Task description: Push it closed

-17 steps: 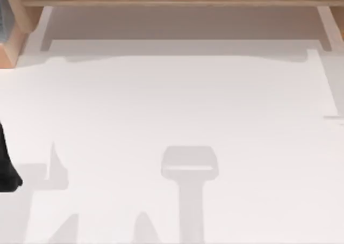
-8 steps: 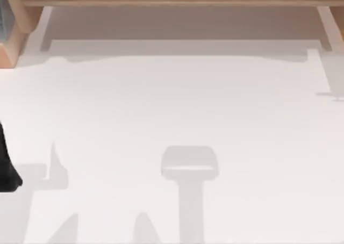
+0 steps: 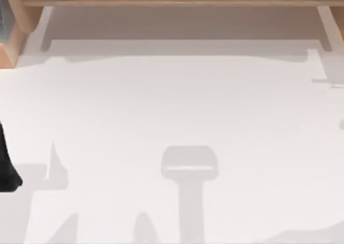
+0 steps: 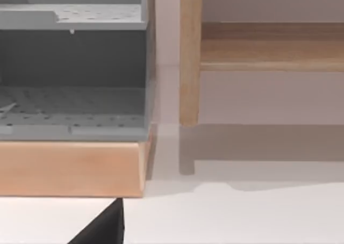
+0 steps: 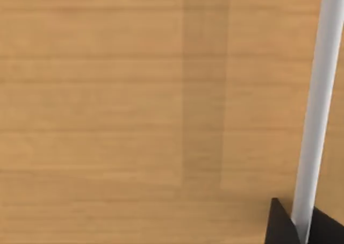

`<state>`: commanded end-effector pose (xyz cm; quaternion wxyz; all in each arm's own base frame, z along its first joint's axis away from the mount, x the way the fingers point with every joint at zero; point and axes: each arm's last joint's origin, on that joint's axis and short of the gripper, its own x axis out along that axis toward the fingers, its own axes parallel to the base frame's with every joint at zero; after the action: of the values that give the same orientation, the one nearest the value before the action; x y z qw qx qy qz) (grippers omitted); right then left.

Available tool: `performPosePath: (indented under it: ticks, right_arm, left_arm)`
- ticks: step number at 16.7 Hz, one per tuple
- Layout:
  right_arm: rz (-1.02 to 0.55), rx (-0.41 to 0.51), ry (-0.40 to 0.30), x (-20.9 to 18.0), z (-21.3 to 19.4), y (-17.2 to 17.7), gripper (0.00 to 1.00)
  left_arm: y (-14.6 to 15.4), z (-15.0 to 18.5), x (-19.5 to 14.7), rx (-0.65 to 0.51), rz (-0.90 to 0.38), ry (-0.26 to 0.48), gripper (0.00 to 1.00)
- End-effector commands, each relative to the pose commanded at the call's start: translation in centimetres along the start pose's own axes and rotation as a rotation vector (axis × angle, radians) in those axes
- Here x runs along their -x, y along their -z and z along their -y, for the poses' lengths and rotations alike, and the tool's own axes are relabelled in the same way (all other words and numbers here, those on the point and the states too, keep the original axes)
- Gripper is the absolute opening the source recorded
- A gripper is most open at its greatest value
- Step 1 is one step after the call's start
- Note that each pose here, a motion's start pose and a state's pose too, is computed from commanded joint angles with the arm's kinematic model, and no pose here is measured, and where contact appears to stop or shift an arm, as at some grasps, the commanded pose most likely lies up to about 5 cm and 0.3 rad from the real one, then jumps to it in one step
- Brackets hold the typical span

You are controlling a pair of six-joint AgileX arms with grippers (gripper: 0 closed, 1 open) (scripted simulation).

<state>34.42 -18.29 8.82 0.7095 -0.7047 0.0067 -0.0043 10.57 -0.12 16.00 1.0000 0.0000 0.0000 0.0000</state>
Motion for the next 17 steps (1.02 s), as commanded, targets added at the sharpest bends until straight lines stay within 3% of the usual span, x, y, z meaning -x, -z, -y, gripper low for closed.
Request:
performPosePath:
  ticks: [4, 10, 17]
  right_arm:
    - [0.0, -0.001, -0.002, -2.8, 0.0, -0.2, 0.0]
    - [-0.005, -0.003, -0.004, -3.2, 0.0, 0.0, 0.0]
    - [-0.002, -0.002, -0.001, -8.2, 0.1, 0.0, 0.0]
  left_arm:
    - [0.0, 0.0, 0.0, 0.0, 0.0, 0.0, 1.0]
    - [0.0, 0.0, 0.0, 0.0, 0.0, 0.0, 1.0]
    - [0.0, 0.0, 0.0, 0.0, 0.0, 0.0, 1.0]
